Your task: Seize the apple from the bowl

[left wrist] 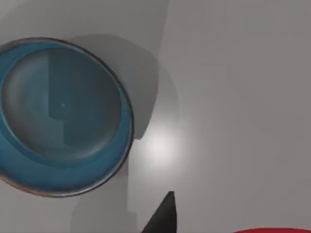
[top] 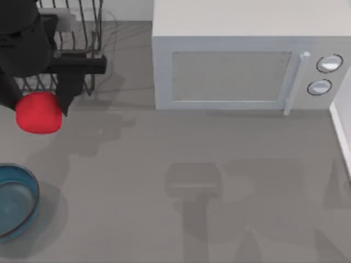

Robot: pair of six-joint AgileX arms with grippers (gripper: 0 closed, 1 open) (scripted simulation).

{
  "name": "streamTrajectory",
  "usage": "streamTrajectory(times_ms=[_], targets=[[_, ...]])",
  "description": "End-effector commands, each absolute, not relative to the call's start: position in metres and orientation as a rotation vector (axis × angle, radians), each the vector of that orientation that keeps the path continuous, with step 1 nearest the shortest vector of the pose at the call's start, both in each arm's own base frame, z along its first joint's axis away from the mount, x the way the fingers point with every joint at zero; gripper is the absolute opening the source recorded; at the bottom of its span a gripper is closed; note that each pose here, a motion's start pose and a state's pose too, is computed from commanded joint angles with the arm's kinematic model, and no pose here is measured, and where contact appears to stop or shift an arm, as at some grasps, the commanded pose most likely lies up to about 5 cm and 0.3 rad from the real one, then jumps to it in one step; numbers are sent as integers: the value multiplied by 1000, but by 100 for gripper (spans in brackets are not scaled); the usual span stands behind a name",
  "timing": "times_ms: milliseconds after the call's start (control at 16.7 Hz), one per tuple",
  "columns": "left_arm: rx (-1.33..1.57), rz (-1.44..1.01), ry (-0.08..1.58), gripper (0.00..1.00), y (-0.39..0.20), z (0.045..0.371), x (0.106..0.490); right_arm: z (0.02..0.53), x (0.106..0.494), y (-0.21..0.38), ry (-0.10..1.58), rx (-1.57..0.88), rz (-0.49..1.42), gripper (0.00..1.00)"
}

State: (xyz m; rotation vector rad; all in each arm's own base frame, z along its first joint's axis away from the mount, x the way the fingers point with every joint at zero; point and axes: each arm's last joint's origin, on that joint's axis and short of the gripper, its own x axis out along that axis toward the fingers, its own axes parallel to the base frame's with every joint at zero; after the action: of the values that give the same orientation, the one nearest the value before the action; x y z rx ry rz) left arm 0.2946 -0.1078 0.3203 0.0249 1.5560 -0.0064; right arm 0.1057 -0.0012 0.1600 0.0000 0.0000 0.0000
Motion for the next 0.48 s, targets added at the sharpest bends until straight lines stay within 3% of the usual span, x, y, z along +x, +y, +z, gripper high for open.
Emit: streamTrajectory(times_ms=[240, 480], targets=[[20, -12, 1570, 0, -187, 284, 277, 160, 106, -1, 0, 0, 0, 100], [16, -16, 1571, 0, -211, 269, 266, 160, 106, -1, 0, 0, 0, 100]])
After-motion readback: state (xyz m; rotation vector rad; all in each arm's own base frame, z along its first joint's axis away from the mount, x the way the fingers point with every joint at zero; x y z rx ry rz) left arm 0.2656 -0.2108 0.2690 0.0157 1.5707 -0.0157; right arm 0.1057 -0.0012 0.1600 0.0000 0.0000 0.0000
